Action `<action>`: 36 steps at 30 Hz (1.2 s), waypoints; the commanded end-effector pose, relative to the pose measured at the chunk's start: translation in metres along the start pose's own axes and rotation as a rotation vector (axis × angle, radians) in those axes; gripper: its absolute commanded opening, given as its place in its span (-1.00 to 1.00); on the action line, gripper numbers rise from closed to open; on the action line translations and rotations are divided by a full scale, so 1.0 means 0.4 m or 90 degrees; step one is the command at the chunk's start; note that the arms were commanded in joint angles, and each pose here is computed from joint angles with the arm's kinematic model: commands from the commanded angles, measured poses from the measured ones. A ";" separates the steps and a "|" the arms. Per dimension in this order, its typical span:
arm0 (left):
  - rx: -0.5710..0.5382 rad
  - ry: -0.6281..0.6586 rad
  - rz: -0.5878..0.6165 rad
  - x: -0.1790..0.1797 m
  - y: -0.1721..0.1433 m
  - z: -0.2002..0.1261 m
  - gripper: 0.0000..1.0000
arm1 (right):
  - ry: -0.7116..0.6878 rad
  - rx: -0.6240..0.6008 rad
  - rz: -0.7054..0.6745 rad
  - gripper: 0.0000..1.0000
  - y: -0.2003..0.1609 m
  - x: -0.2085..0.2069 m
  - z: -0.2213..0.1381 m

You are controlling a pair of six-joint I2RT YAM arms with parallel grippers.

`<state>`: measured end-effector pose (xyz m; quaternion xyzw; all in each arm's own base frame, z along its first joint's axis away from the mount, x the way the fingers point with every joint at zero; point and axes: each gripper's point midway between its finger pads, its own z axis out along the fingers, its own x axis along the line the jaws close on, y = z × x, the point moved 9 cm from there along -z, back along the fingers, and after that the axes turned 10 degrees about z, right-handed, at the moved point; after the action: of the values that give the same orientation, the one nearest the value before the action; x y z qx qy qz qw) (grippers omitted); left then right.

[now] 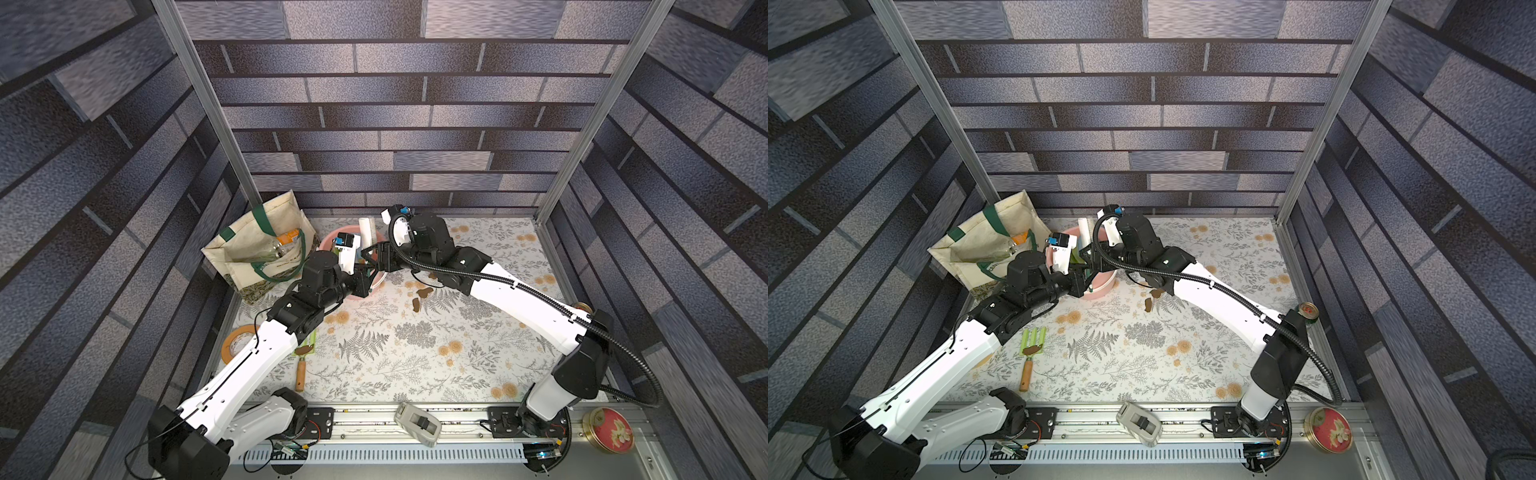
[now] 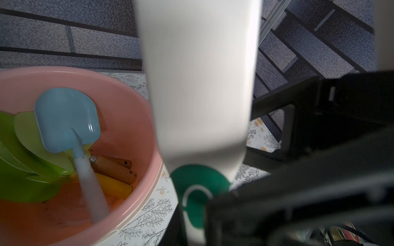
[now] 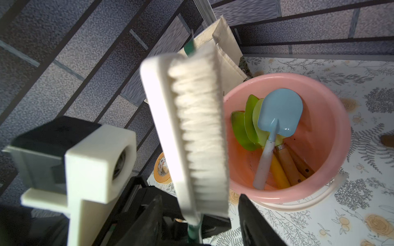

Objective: Brush the soil off the hand trowel and place it into the bucket
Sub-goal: Adjust the brush.

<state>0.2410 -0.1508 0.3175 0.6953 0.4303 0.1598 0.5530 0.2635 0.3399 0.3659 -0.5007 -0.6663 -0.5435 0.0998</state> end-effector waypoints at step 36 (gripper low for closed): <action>0.027 0.159 -0.014 0.034 -0.001 -0.097 0.52 | -0.099 -0.047 -0.044 -0.96 0.067 -0.031 0.004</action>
<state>0.2368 -0.1359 0.3274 0.6844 0.4654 0.2288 0.5125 0.2839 0.3421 0.3556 -0.5303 -0.6690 -0.5193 0.0392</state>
